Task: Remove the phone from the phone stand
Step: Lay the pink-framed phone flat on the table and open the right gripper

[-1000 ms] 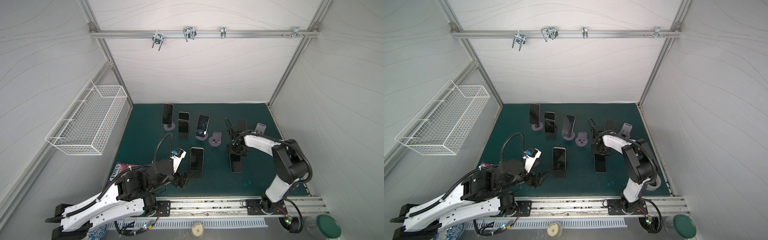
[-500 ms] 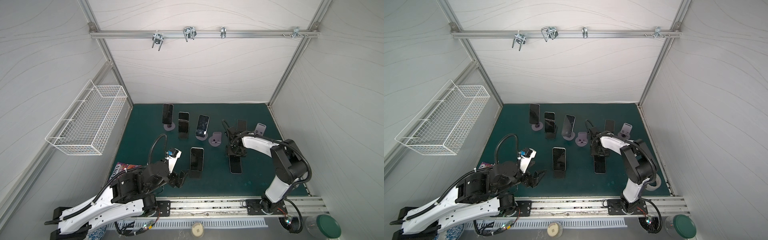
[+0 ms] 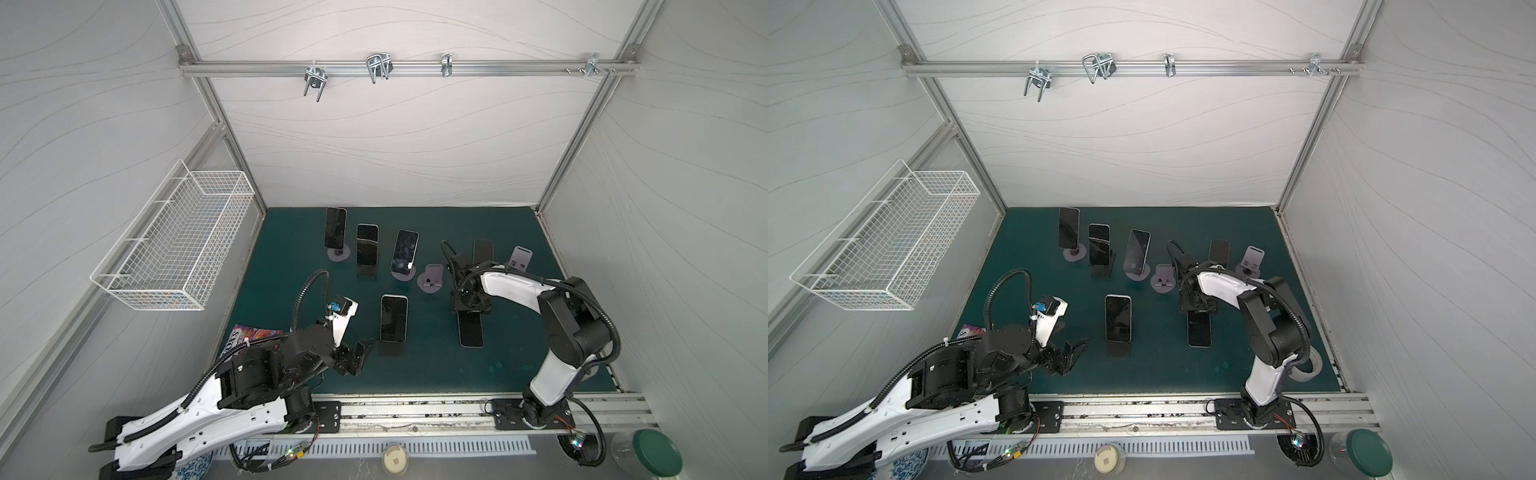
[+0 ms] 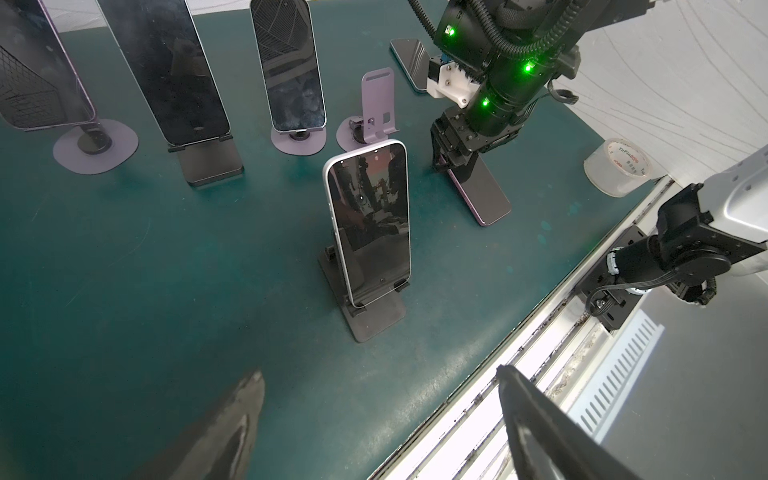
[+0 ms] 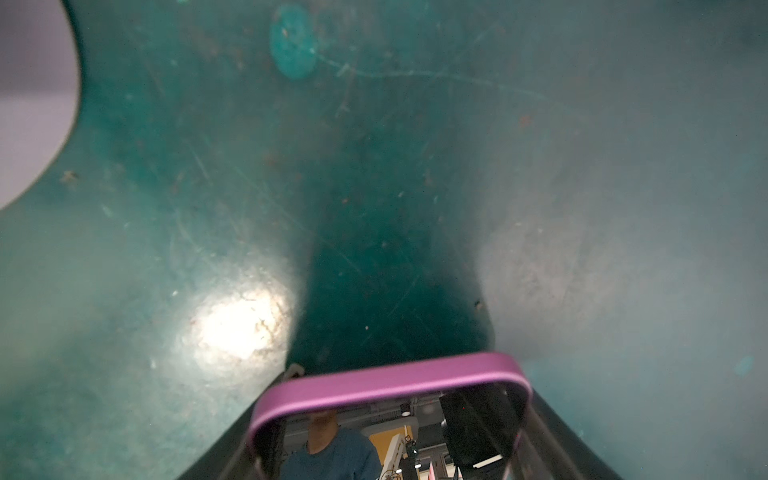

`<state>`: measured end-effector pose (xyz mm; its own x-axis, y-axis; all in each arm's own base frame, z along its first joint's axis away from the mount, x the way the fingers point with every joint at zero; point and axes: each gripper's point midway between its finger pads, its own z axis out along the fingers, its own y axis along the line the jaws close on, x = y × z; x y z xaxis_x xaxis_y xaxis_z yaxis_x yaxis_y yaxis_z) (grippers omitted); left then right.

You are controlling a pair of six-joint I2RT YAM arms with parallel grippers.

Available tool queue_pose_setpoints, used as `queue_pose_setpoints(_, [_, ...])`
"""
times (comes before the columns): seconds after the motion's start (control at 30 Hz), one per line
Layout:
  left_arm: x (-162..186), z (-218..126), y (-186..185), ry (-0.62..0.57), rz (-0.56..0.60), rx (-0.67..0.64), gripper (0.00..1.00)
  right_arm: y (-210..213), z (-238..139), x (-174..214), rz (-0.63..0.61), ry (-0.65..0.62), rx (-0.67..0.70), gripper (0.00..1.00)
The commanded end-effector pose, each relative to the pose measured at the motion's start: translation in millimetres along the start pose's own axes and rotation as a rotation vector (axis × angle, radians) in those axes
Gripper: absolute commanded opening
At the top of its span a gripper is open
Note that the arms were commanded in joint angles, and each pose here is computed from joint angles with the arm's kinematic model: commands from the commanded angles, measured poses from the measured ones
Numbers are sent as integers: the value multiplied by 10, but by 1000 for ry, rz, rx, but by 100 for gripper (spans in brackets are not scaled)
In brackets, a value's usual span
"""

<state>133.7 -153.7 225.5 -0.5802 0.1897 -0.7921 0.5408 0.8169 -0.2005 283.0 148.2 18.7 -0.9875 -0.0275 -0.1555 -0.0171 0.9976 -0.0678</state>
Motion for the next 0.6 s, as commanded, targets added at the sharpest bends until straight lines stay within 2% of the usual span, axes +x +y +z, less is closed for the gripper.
queue_pose_setpoints(0.0, [-43,-47,28,-25,-26,-8,89,111,314,272,-13,122,-23,74])
queue_pose_setpoints(0.37, [-29,-109,82,-30,-35,-20,89,174,380,331,-19,164,-50,85])
queue_pose_setpoints(0.57, [-35,-108,89,-34,-34,-23,89,183,345,334,-25,161,-61,87])
